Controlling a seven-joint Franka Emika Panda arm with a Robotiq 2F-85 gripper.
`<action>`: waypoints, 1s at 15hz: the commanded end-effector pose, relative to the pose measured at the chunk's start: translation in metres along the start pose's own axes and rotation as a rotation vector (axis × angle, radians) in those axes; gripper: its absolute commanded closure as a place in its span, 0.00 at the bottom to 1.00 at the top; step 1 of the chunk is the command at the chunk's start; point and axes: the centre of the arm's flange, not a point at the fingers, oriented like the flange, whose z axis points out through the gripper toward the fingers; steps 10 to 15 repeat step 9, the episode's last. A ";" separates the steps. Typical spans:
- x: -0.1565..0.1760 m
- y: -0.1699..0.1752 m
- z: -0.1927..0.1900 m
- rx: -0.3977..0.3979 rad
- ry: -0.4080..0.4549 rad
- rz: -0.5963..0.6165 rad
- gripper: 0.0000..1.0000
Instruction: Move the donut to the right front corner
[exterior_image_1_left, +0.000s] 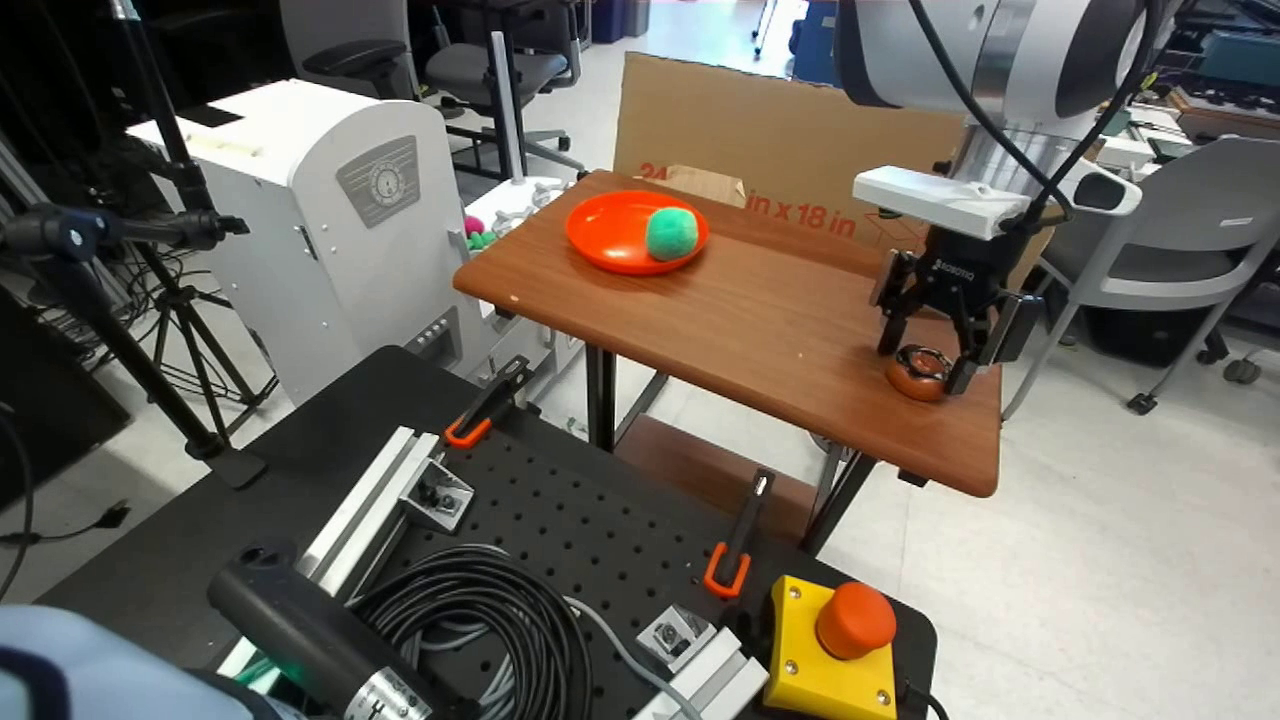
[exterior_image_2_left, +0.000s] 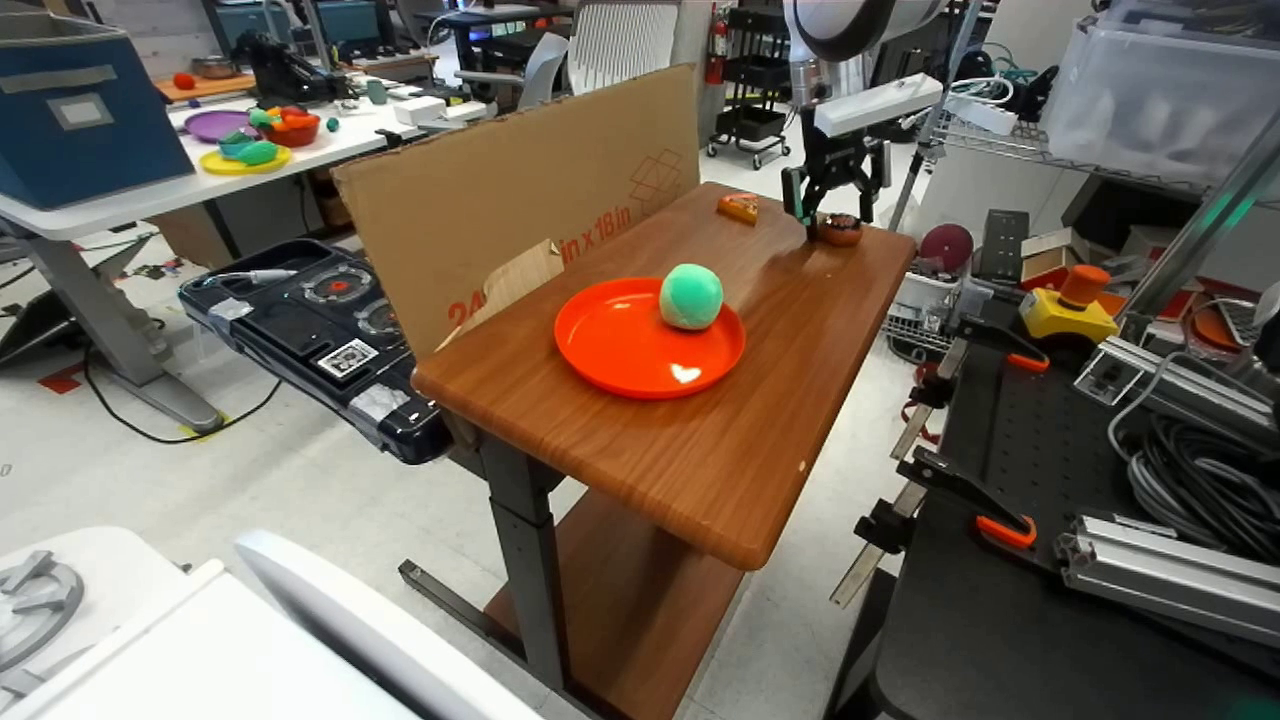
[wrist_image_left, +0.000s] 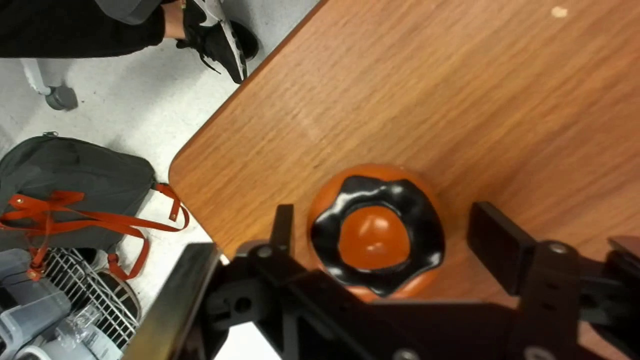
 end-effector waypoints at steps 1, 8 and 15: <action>-0.037 -0.002 -0.021 0.029 -0.008 -0.066 0.00; -0.075 -0.020 -0.059 0.076 0.054 -0.208 0.00; -0.086 -0.020 -0.066 0.083 0.061 -0.220 0.00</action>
